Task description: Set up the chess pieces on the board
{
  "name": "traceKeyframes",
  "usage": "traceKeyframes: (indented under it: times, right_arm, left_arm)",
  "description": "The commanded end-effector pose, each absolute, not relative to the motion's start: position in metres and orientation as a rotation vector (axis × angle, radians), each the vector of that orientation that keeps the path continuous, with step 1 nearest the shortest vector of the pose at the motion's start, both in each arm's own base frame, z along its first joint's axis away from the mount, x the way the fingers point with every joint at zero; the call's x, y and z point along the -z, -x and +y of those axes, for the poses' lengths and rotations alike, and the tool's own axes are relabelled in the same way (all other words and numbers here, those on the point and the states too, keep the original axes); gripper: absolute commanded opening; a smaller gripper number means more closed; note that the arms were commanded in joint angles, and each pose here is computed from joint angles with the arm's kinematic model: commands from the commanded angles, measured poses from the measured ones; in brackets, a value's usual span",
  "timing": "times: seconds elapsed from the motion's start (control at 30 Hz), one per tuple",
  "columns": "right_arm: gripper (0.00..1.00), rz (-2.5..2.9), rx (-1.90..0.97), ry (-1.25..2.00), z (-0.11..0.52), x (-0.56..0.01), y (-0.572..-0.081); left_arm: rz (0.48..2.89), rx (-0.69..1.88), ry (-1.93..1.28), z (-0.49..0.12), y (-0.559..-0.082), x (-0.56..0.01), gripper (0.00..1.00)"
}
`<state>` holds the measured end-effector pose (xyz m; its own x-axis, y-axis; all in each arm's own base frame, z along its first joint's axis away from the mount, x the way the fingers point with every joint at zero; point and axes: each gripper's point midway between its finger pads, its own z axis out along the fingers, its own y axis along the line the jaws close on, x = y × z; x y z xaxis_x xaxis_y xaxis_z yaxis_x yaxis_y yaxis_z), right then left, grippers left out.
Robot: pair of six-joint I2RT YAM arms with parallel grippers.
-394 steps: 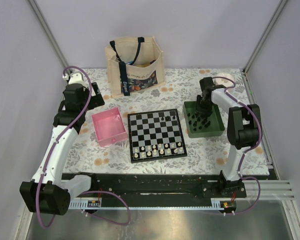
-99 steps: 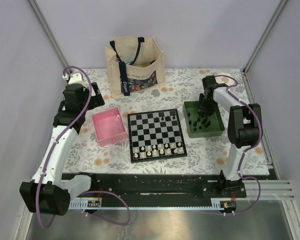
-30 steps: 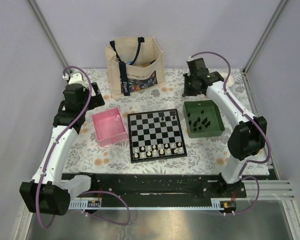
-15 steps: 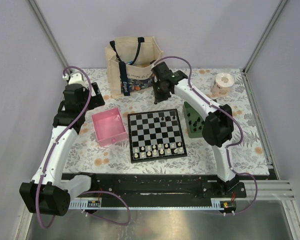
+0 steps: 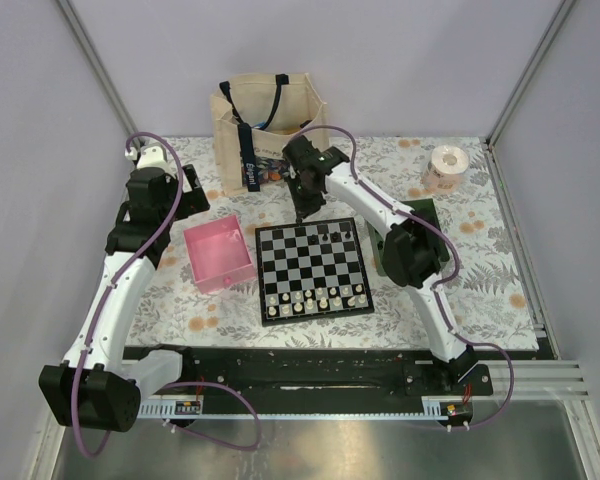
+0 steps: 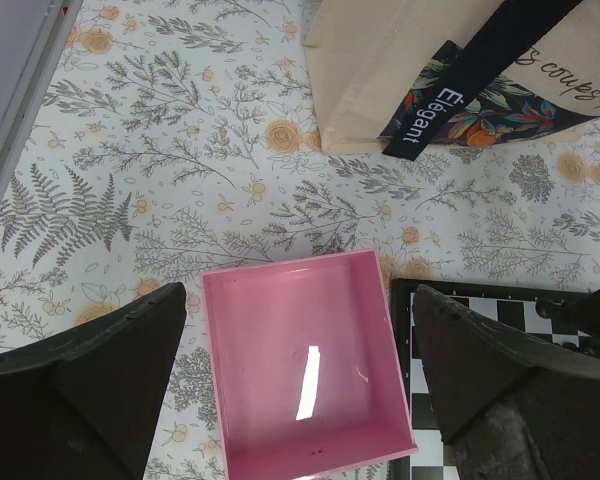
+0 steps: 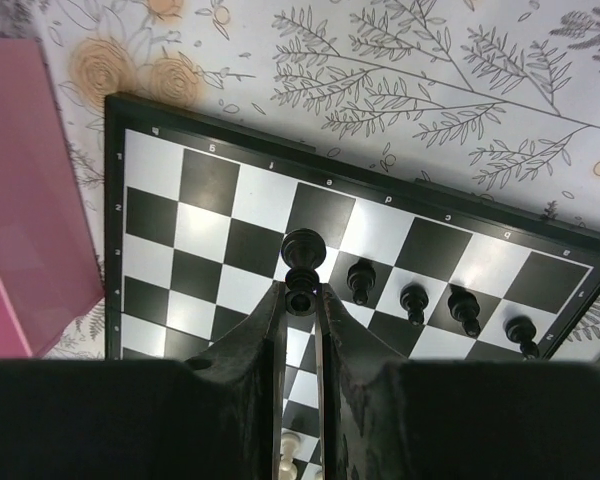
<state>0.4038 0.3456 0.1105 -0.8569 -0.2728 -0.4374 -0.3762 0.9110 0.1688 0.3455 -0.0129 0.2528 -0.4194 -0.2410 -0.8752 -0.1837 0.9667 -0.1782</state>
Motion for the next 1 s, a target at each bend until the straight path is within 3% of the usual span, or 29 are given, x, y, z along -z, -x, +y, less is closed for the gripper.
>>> traceKeyframes:
  times: [0.0,0.97]
  right_arm:
    - [0.00,2.676,-0.345,0.517,0.350,-0.106,-0.400]
    - [0.06,2.755,-0.324,0.533,0.353,-0.065,-0.399]
  left_arm:
    - [1.957,0.082,0.287,-0.014,-0.347,-0.270,0.99]
    - [1.955,0.074,0.287,-0.012,-0.347,-0.270,0.99]
